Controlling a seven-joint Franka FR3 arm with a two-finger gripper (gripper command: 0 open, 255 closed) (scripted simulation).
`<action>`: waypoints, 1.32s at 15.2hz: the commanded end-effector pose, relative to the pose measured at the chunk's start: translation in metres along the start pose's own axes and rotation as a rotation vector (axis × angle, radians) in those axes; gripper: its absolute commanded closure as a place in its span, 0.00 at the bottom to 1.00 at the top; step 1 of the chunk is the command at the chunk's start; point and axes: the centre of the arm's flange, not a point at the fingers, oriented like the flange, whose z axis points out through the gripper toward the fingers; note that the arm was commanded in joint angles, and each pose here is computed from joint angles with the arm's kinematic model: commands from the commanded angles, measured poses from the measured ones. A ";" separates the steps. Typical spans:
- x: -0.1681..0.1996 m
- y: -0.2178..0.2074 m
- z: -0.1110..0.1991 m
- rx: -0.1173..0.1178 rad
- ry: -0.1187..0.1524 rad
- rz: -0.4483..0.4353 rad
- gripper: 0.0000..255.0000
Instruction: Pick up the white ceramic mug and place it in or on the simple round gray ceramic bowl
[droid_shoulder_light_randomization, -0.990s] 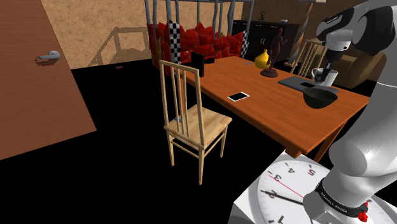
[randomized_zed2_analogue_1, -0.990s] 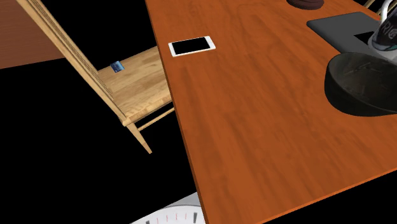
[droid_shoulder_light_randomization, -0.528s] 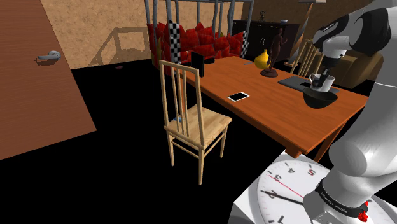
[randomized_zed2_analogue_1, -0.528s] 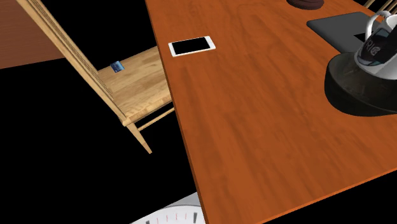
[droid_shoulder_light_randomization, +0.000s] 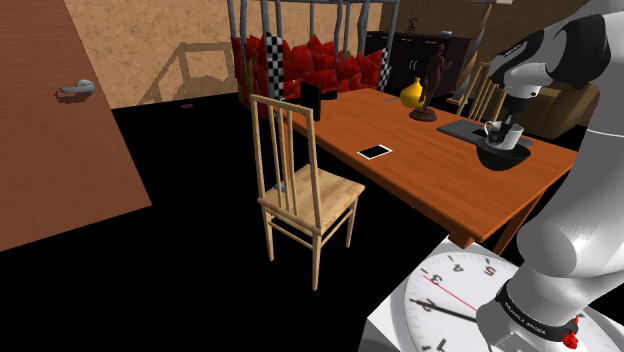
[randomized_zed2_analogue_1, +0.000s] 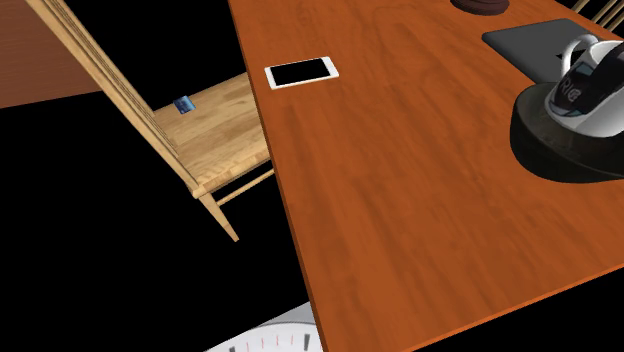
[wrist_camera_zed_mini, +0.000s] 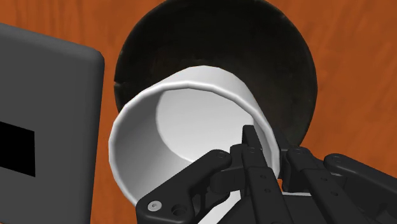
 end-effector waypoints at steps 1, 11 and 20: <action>0.000 0.000 0.000 0.000 0.000 0.000 1.00; 0.000 0.000 -0.026 0.000 0.000 0.000 0.00; 0.000 0.000 -0.050 0.000 0.000 0.000 0.00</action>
